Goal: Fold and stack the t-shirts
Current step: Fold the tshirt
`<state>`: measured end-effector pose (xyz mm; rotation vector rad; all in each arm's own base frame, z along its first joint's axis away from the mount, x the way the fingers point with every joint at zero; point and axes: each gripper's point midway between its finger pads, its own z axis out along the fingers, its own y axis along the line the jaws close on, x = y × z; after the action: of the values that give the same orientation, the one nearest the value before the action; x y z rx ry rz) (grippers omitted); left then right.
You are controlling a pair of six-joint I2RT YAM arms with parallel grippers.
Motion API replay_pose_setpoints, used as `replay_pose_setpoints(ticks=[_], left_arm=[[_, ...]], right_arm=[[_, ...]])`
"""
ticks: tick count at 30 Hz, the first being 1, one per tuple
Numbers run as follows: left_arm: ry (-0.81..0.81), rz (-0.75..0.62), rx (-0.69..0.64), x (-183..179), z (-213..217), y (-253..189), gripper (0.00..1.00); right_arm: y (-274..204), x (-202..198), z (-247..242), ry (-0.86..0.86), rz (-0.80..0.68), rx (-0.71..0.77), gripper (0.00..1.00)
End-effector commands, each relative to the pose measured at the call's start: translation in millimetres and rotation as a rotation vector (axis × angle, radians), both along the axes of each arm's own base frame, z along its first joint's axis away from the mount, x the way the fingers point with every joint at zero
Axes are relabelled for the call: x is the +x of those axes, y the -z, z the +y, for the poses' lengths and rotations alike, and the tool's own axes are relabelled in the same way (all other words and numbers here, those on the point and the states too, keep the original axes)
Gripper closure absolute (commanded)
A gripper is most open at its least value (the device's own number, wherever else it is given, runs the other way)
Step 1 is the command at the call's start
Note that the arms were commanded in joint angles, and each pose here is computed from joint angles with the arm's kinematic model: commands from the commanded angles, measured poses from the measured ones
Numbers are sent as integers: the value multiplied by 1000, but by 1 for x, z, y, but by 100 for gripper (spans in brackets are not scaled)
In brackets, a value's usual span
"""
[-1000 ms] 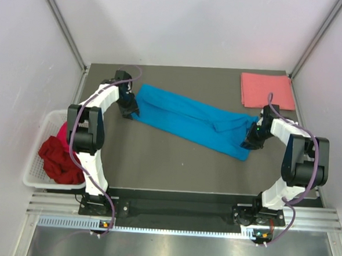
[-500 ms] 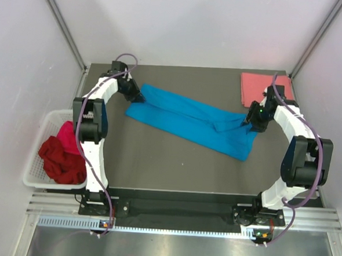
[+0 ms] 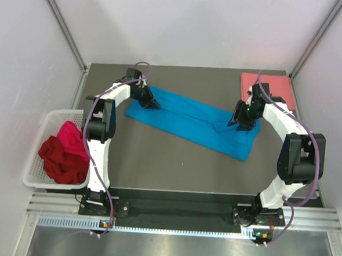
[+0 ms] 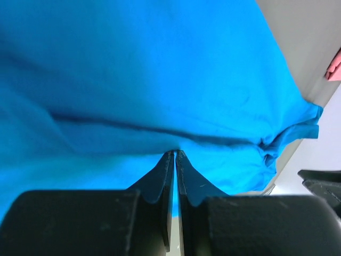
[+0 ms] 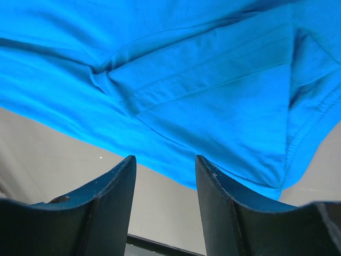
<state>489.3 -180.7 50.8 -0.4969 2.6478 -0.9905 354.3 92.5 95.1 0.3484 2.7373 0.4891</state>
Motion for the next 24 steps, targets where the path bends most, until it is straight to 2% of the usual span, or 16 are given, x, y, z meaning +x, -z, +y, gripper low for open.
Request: replay_pose_setpoints(ticks=[1,5,8,16,24], left_arm=[[-11,-70,-43,28,-1,-8,90],[-20,-73,-60,46,-5,2,90],[-25,-79,-71,54,-7,1,90],[-21,-70,-67,46,-6,3,90],[10,-100,-39,26,-4,-22,90]], right_arm=[[-8,7,13,1,-17,61,52],[4,4,37,28,28,214,52],[12,11,45,63,33,274,52],[20,21,55,118,59,340,51],[36,21,65,137,96,373,53]])
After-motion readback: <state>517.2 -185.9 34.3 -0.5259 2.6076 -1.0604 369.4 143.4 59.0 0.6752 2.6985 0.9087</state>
